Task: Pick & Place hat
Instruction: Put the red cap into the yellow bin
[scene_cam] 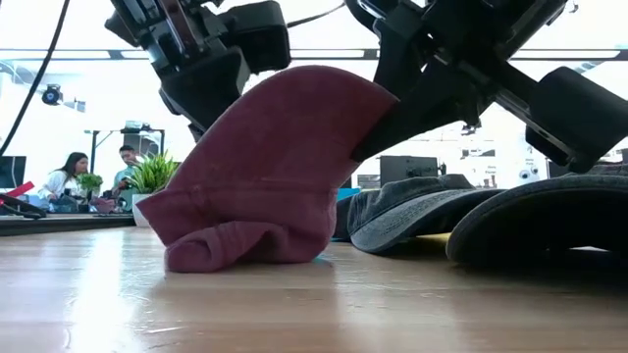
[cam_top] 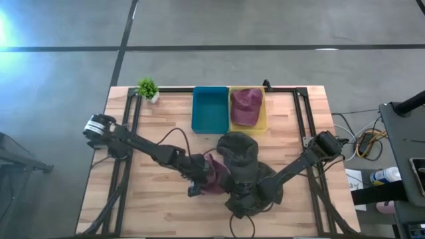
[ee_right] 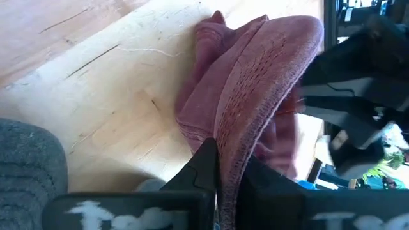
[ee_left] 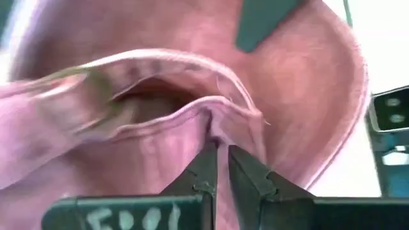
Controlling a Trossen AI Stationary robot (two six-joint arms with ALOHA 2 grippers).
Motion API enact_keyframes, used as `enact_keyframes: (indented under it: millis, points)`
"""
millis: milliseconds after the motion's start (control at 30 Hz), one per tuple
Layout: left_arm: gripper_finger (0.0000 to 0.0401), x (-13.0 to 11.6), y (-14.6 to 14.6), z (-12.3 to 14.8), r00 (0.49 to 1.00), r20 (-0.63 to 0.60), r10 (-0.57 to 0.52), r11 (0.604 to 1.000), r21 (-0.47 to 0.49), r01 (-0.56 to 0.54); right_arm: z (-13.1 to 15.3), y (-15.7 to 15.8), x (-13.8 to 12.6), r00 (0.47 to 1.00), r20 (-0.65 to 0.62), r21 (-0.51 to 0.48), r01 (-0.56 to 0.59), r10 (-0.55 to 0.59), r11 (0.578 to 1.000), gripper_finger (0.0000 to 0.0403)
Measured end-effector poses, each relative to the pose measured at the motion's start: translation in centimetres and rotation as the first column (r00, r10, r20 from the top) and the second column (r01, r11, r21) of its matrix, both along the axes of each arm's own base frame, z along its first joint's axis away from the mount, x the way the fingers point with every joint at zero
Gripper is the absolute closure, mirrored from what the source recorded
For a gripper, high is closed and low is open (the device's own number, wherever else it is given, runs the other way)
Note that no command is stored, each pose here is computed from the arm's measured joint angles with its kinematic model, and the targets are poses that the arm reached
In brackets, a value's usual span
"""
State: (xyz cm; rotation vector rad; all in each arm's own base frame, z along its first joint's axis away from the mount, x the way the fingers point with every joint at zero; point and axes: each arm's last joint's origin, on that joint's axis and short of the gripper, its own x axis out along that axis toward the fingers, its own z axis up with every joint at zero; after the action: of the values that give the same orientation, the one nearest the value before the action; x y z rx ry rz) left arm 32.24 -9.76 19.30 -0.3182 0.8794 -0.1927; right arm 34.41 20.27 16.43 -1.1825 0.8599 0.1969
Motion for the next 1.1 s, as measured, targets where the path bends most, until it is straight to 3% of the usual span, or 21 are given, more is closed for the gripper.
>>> enact_keyframes:
  millis: [233,367,500,767,933,1100]
  points:
    - [0.0356,-1.5,0.7,1.3,0.994,-0.027,0.103,0.991,0.09,-0.1,0.0,0.0,0.0,0.999,0.015,0.031,0.029,-0.029,0.999,0.0375]
    - [0.0314,-2.1,0.6,1.1,0.989,-0.078,0.123,0.988,0.099,-0.115,0.4,0.1,0.2,0.993,0.048,0.115,0.101,-0.107,0.988,0.0335]
    - [0.0275,-2.8,0.2,0.8,0.981,-0.143,0.128,0.988,0.108,-0.113,0.5,0.2,0.3,0.993,0.051,0.114,0.097,-0.103,0.989,0.0286]
    - [0.0262,-4.5,-1.0,-0.1,0.961,-0.264,0.084,0.986,0.163,-0.042,0.5,0.5,-0.1,0.991,0.07,0.072,0.105,-0.11,0.992,0.0211]
    - [0.0262,-4.8,-1.3,-1.2,0.972,-0.224,0.067,0.989,0.145,-0.035,0.6,1.7,-0.8,0.993,0.079,0.092,0.086,-0.094,0.992,0.0192]
    - [0.0262,-3.9,-1.6,-1.6,0.998,-0.038,0.059,0.997,0.058,-0.056,0.5,2.2,-1.1,0.99,0.081,0.147,0.107,-0.12,0.983,0.0193]
